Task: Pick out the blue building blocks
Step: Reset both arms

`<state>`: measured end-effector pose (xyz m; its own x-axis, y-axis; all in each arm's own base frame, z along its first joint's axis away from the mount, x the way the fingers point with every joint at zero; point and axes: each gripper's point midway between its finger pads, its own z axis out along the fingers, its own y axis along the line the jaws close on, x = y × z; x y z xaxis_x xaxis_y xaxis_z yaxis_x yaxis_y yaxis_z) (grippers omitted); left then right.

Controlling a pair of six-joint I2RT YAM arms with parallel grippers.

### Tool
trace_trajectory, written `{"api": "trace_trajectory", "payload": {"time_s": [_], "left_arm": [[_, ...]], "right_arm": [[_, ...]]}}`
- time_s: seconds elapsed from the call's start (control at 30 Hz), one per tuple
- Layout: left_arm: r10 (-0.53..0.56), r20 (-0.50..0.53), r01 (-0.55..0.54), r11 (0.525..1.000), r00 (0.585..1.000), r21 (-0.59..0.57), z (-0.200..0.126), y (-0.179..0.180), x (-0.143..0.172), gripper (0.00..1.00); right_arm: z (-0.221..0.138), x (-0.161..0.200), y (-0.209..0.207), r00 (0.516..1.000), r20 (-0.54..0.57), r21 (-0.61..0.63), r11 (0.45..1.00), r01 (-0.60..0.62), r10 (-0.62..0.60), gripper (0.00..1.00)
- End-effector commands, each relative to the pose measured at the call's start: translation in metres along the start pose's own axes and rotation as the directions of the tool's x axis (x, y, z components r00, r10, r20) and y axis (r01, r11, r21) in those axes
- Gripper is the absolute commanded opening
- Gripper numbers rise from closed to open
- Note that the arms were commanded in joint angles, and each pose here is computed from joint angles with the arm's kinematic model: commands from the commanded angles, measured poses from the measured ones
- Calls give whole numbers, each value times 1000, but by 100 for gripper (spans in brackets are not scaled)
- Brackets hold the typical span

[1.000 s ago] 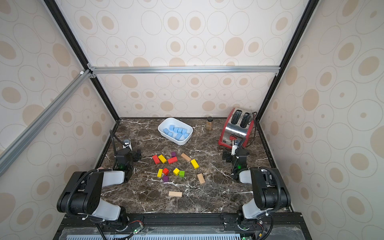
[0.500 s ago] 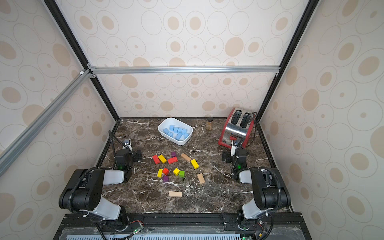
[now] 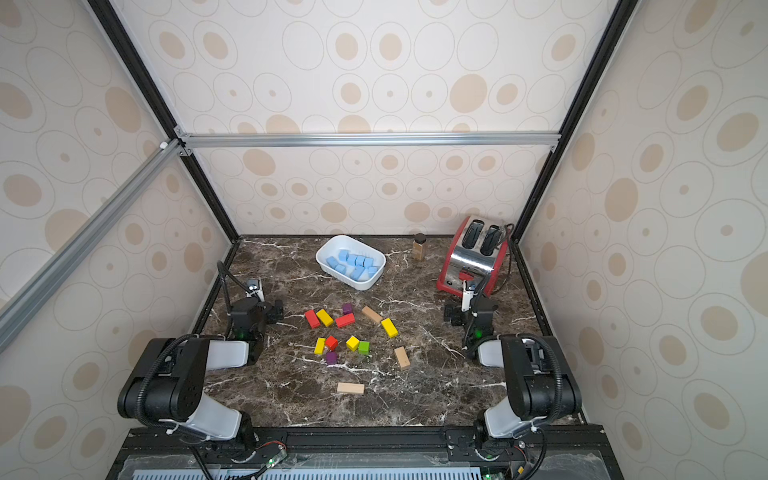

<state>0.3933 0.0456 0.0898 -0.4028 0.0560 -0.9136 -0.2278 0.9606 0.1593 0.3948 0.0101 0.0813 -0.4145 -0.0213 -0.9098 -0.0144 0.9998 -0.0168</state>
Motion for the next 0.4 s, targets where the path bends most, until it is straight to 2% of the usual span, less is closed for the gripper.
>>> {"api": "trace_trajectory", "payload": {"time_s": [0.0,0.37], "left_arm": [[-21,34,21,1000,999,-5,1,3,-10,99],[-21,34,22,1000,999,-3,1,3,-10,99]], "right_arm": [[2,-3,0,1000,6,-4,1000,12,-12,100],[2,-3,0,1000,4,-4,1000,12,-12,100]]}}
